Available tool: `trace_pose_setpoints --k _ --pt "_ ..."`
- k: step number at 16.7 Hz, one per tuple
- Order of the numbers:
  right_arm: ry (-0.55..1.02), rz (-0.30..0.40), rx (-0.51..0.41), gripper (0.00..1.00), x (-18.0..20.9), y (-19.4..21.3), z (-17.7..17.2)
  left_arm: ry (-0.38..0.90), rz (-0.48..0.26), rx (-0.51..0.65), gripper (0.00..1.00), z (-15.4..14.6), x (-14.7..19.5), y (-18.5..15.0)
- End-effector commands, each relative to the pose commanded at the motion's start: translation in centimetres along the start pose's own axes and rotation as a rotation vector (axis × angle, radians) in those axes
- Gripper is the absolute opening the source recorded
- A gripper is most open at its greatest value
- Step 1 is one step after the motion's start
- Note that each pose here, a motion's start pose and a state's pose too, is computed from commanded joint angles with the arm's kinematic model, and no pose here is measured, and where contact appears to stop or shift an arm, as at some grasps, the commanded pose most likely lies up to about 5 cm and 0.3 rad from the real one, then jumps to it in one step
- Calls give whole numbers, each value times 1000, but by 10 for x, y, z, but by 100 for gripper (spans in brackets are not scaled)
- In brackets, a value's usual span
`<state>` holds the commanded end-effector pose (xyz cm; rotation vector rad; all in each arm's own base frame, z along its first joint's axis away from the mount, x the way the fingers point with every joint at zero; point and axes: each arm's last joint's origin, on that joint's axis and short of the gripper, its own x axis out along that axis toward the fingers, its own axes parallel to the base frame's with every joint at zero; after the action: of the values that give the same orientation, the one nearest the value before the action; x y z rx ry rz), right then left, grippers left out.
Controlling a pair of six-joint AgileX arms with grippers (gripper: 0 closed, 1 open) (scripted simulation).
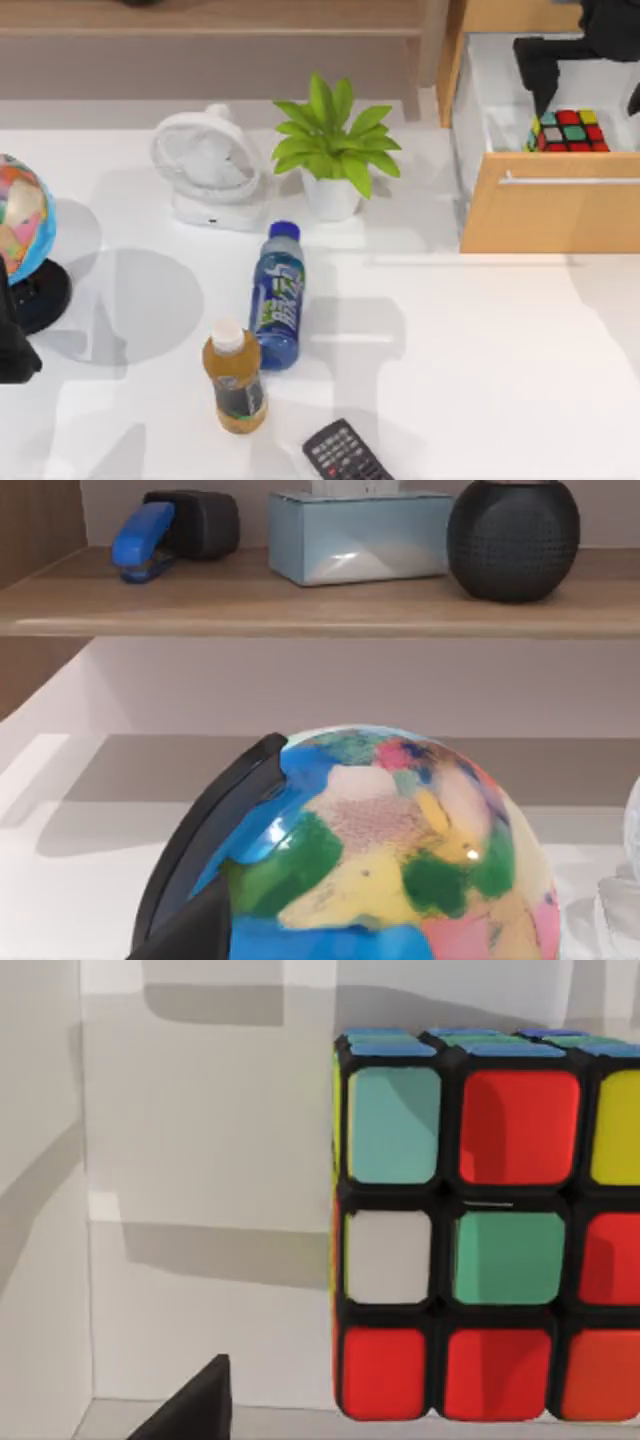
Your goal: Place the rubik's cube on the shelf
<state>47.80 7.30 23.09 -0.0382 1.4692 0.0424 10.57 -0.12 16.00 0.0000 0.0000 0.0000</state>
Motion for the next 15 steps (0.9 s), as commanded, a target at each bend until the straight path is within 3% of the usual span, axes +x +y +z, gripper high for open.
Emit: trace_pose_setpoints --k 15 --pt "2 -1 6 100 60 -3 4 0 0 0 100 0 0 0"
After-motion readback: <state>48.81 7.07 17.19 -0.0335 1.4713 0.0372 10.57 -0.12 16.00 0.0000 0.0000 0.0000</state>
